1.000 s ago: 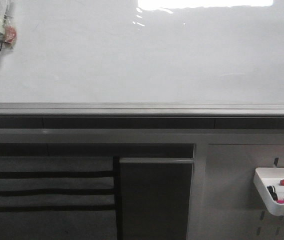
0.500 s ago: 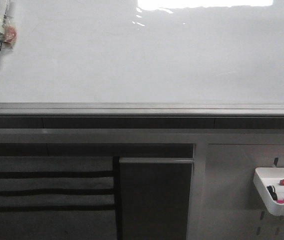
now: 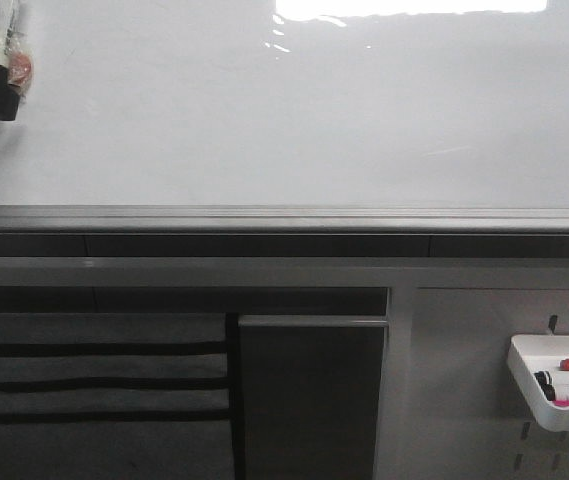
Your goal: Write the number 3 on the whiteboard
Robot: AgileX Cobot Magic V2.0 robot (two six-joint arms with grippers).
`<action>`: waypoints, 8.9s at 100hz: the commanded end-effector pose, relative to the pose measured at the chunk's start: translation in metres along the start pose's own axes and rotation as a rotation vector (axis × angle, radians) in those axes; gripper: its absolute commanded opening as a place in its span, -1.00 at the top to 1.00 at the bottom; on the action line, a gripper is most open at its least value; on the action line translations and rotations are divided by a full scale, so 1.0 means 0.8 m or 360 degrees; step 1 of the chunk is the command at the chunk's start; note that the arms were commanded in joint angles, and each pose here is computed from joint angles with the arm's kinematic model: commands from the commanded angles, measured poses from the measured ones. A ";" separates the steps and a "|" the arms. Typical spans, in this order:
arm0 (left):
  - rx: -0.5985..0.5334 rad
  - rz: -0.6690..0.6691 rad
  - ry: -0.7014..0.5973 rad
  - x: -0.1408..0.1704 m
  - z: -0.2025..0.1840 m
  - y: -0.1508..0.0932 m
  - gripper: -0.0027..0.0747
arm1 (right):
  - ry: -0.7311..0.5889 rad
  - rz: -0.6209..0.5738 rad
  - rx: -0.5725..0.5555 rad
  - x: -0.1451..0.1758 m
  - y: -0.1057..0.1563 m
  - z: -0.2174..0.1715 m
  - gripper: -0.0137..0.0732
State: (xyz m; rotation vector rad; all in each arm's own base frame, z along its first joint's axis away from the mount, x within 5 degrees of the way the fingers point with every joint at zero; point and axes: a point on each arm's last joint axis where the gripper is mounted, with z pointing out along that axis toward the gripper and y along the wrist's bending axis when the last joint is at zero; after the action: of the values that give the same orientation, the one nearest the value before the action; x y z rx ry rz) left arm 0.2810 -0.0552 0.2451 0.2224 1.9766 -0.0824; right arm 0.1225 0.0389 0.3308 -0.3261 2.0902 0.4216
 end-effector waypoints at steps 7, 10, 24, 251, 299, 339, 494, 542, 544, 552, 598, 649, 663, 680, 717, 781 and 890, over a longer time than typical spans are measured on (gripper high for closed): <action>-0.0014 0.0021 -0.0223 -0.026 0.000 -0.001 -0.29 | -0.0114 -0.0001 0.0010 -0.017 0.001 -0.006 -0.25; -0.0015 0.0021 -0.0227 -0.026 0.000 -0.001 -0.29 | -0.0114 -0.0001 0.0010 -0.017 0.001 -0.006 -0.25; -0.0017 0.0029 -0.0255 -0.028 0.000 -0.001 -0.27 | -0.0114 -0.0001 0.0010 -0.017 0.001 -0.006 -0.25; 0.1695 0.1232 0.0252 -0.078 -0.193 -0.166 0.98 | 0.0043 -0.1285 -0.1213 -0.087 0.153 0.068 -0.25; 0.1695 0.1232 0.0252 -0.078 -0.193 -0.166 0.98 | -0.0043 -0.1362 -0.1212 -0.088 0.165 0.071 0.05; 0.1695 0.1232 0.0252 -0.078 -0.193 -0.166 0.98 | 0.0023 -0.1369 -0.1263 -0.082 0.166 0.074 0.41; 0.0776 0.0499 -0.0103 -0.055 -0.237 -0.047 -0.16 | 0.0145 -0.0538 -0.0292 -0.041 0.045 0.039 0.67; 0.0776 0.0498 -0.0100 -0.054 -0.236 -0.047 -0.16 | 0.0191 -0.0533 -0.0390 -0.157 0.058 0.108 0.67; 0.0776 0.0498 -0.0100 -0.054 -0.236 -0.047 -0.16 | 0.0194 -0.0532 -0.0391 -0.161 0.058 0.113 0.67; 0.0776 0.0498 -0.0100 -0.054 -0.236 -0.047 -0.16 | 0.0201 -0.0533 -0.0388 -0.173 0.057 0.133 0.67; 0.0776 0.0498 -0.0100 -0.054 -0.236 -0.047 -0.16 | 0.0173 -0.0585 -0.0142 -0.189 0.017 0.195 0.67; 0.0776 0.0498 -0.0100 -0.054 -0.236 -0.047 -0.16 | 0.0501 -0.0470 -0.0260 -0.132 0.006 0.211 0.67; 0.0776 0.0498 -0.0100 -0.054 -0.236 -0.047 -0.16 | 0.0427 -0.0428 -0.0374 -0.107 0.030 0.234 0.67; 0.0776 0.0498 -0.0100 -0.054 -0.236 -0.047 -0.16 | 0.0297 -0.0443 -0.0385 -0.121 0.049 0.247 0.67; 0.0776 0.0498 -0.0100 -0.054 -0.236 -0.047 -0.16 | 0.0238 -0.0608 -0.0690 -0.098 0.083 0.131 0.67; 0.0800 0.0380 -0.0172 -0.061 -0.237 -0.049 -0.16 | 0.0138 -0.1274 -0.0875 -0.070 0.090 0.072 0.67; 0.1658 0.1285 0.0119 -0.094 -0.135 -0.208 -0.06 | -0.0218 -0.1709 -0.1000 -0.082 0.103 0.065 0.67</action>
State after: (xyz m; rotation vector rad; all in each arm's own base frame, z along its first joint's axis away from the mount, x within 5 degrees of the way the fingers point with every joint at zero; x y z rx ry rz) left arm 0.1841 -0.2081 0.3312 1.7170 1.6723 -0.5644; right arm 0.1678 0.1388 0.3554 -1.6878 1.3870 0.3969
